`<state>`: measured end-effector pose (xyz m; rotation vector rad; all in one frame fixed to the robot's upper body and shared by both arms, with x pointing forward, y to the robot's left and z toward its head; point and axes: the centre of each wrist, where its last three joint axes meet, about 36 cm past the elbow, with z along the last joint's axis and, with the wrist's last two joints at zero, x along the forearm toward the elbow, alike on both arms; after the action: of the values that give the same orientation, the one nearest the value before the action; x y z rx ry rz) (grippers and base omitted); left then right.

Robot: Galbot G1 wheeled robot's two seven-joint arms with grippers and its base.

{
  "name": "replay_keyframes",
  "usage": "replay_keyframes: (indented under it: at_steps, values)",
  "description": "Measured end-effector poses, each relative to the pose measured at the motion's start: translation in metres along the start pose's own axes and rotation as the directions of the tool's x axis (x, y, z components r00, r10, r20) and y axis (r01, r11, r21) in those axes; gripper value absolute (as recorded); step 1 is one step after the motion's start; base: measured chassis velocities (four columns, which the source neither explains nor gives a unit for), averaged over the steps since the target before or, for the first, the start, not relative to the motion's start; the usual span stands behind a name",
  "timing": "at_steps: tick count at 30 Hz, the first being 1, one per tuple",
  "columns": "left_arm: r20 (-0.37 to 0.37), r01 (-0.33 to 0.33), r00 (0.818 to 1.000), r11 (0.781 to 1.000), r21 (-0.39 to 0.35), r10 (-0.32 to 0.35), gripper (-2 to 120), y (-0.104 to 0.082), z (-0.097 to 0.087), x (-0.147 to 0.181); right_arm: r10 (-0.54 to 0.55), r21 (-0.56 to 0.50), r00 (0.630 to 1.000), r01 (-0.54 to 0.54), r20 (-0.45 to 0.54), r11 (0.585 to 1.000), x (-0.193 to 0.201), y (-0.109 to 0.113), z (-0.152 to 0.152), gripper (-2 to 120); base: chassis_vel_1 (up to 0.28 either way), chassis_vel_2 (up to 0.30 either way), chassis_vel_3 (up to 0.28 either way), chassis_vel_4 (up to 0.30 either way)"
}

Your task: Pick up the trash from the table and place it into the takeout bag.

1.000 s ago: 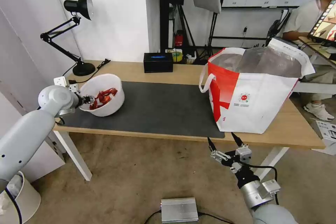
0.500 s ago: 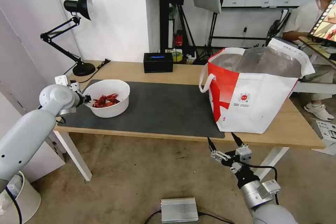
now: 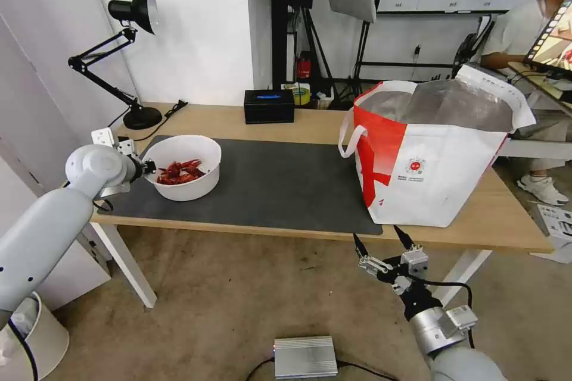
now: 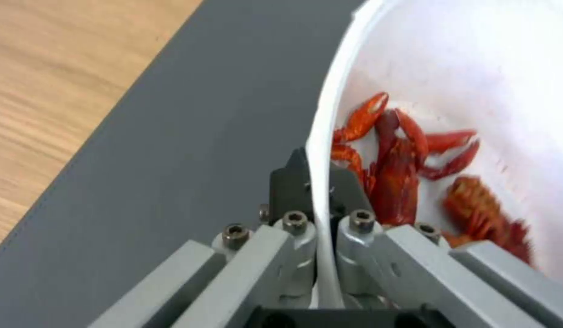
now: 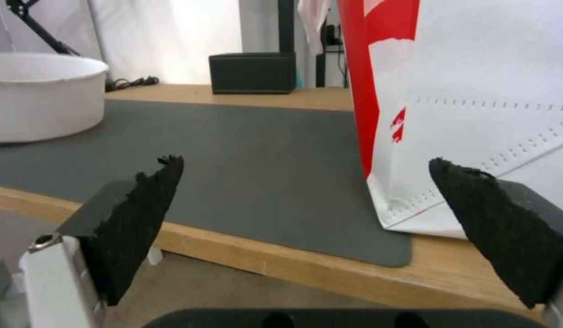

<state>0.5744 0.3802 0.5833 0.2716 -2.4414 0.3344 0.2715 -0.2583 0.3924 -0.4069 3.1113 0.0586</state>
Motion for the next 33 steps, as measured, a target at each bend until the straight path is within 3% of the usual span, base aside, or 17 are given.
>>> replay_keyframes:
  at_steps: [8, 14, 15, 16, 22, 23, 26, 30, 33]
  values:
    - [0.028, -0.076, 0.997, 0.997, 0.017, 0.075, 0, -0.016, -0.008, 0.029, 0.000, 0.000, 1.000, 0.000, 0.000, 1.000, 0.000, 0.000, 0.000, 100, 0.000, 0.000, 0.000, 0.000]
    - [0.064, -0.159, 0.985, 0.987, 0.002, 0.159, 0, -0.042, -0.018, 0.061, 0.000, 0.000, 1.000, 0.000, 0.000, 1.000, 0.000, 0.000, 0.000, 100, 0.000, 0.000, 0.000, 0.000]
    - [0.078, -0.199, 0.977, 0.980, -0.003, 0.199, 0, -0.055, -0.024, 0.074, 0.000, 0.000, 1.000, 0.000, 0.000, 1.000, 0.000, 0.000, 0.000, 100, 0.000, 0.000, 0.000, 0.000]
    - [0.078, -0.199, 0.977, 0.980, -0.003, 0.199, 0, -0.055, -0.024, 0.074, 0.000, 0.000, 1.000, 0.000, 0.000, 1.000, 0.000, 0.000, 0.000, 100, 0.000, 0.000, 0.000, 0.000]
    - [0.096, -0.301, 0.949, 0.954, -0.010, 0.300, 0, -0.097, -0.043, 0.107, 0.000, 0.000, 1.000, 0.000, 0.000, 1.000, 0.000, 0.000, 0.000, 100, 0.000, 0.000, 0.000, 0.000]
    - [0.096, -0.301, 0.949, 0.954, -0.010, 0.300, 0, -0.097, -0.043, 0.107, 0.000, 0.000, 1.000, 0.000, 0.000, 1.000, 0.000, 0.000, 0.000, 100, 0.000, 0.000, 0.000, 0.000]
    - [0.081, -0.341, 0.936, 0.940, -0.026, 0.342, 0, -0.123, -0.047, 0.113, 0.000, 0.000, 1.000, 0.000, 0.000, 1.000, 0.000, 0.000, 0.000, 100, 0.000, 0.000, 0.000, 0.000]
    - [0.069, -0.356, 0.931, 0.934, -0.034, 0.358, 0, -0.140, -0.048, 0.113, 0.000, 0.000, 1.000, 0.000, 0.000, 1.000, 0.000, 0.000, 0.000, 100, 0.000, 0.000, 0.000, 0.000]
    - [0.063, -0.377, 0.923, 0.925, -0.049, 0.380, 0, -0.163, -0.051, 0.117, 0.000, 0.000, 1.000, 0.000, 0.000, 1.000, 0.000, 0.000, 0.000, 100, 0.000, 0.000, 0.000, 0.000]
